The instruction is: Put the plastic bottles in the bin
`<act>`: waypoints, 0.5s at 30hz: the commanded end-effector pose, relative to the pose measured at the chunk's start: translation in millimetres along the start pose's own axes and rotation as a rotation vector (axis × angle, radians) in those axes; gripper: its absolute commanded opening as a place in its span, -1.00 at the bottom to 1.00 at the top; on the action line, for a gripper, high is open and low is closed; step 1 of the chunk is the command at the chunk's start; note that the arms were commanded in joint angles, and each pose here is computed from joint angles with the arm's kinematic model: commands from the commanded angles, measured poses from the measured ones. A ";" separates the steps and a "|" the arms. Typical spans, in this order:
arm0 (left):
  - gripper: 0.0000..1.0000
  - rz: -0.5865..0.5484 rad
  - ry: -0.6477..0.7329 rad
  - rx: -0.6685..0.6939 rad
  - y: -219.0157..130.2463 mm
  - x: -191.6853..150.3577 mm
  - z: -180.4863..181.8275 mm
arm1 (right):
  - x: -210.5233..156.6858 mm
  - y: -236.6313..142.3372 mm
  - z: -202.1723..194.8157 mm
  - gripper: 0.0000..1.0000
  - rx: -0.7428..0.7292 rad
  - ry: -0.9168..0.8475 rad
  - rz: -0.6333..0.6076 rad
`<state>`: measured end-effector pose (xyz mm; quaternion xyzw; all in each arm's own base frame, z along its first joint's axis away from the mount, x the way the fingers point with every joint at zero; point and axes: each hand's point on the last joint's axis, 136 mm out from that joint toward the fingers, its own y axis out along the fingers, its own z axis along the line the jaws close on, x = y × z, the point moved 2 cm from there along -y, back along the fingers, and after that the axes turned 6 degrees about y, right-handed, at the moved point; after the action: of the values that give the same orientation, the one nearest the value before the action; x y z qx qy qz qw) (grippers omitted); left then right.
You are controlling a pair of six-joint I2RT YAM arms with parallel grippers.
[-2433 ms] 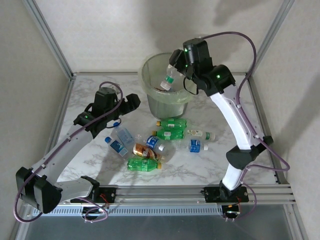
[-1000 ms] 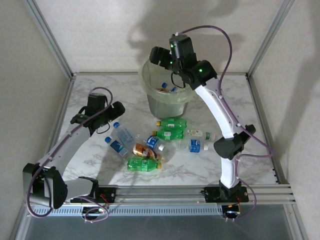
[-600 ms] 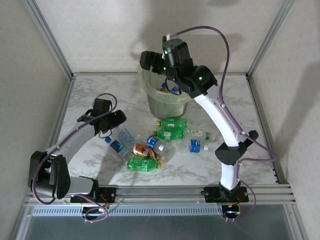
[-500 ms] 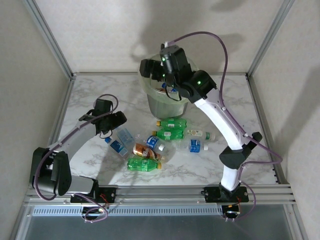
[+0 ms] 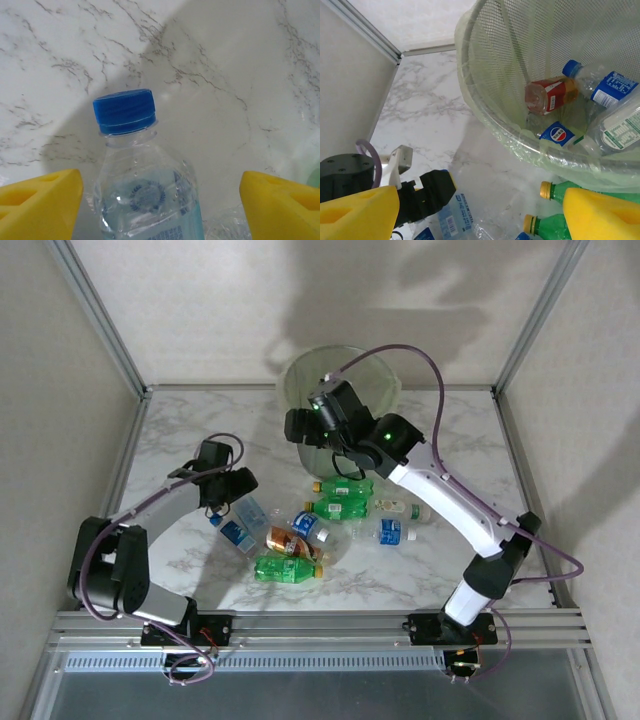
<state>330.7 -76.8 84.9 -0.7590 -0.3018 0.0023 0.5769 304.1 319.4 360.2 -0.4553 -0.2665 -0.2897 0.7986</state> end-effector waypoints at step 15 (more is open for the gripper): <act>0.56 0.077 0.002 -0.009 28.1 -17.7 -6.8 | -10.9 -14.4 -11.5 0.71 -0.015 0.078 -0.033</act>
<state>332.8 -89.8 62.8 -0.7671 -0.2795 0.0159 0.5772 293.4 308.4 349.1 -0.4573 -0.2441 -0.3052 0.7988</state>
